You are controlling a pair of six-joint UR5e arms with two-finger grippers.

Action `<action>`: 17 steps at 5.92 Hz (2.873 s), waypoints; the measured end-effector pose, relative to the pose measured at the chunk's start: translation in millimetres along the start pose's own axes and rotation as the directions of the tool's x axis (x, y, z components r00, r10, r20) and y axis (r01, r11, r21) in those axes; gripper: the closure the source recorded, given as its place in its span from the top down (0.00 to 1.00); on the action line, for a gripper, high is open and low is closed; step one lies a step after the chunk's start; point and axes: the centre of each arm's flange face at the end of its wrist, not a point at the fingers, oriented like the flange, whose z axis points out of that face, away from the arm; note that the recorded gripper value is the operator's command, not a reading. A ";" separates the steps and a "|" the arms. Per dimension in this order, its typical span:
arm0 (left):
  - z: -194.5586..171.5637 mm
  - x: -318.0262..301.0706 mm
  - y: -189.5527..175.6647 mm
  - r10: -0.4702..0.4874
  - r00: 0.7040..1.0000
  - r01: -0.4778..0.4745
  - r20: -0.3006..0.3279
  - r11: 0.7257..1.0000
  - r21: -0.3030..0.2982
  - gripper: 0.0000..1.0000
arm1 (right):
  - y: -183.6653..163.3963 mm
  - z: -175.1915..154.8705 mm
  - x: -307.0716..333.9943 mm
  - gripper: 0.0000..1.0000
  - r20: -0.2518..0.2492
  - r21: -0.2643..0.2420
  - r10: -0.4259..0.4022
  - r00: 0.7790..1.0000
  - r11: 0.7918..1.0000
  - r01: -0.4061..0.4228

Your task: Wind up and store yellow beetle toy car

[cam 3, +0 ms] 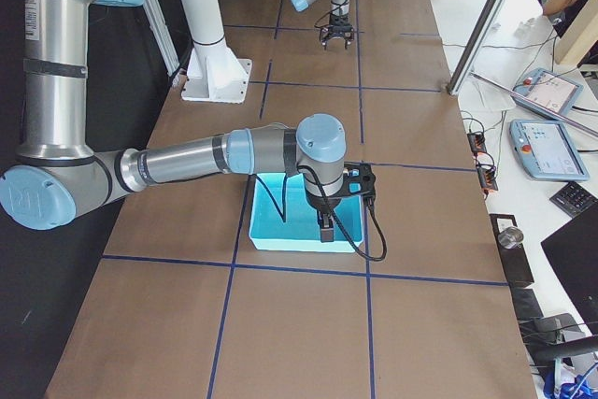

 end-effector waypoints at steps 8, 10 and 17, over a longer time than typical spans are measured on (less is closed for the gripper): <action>-115.7 -121.0 186.4 -0.341 0.934 0.349 0.109 0.935 -0.065 1.00 | -9.5 4.5 2.0 1.00 -0.004 -0.003 -0.008 1.000 1.000 0.008; -139.1 -135.6 236.5 -0.407 0.901 0.420 0.150 0.905 -0.062 1.00 | -14.0 1.7 -12.5 1.00 -0.002 0.001 -0.039 0.999 0.999 0.039; -156.5 -97.4 327.8 -0.916 0.399 0.917 0.046 0.399 -0.004 1.00 | -45.7 62.0 -228.3 1.00 0.049 -0.076 -0.750 0.659 0.656 0.751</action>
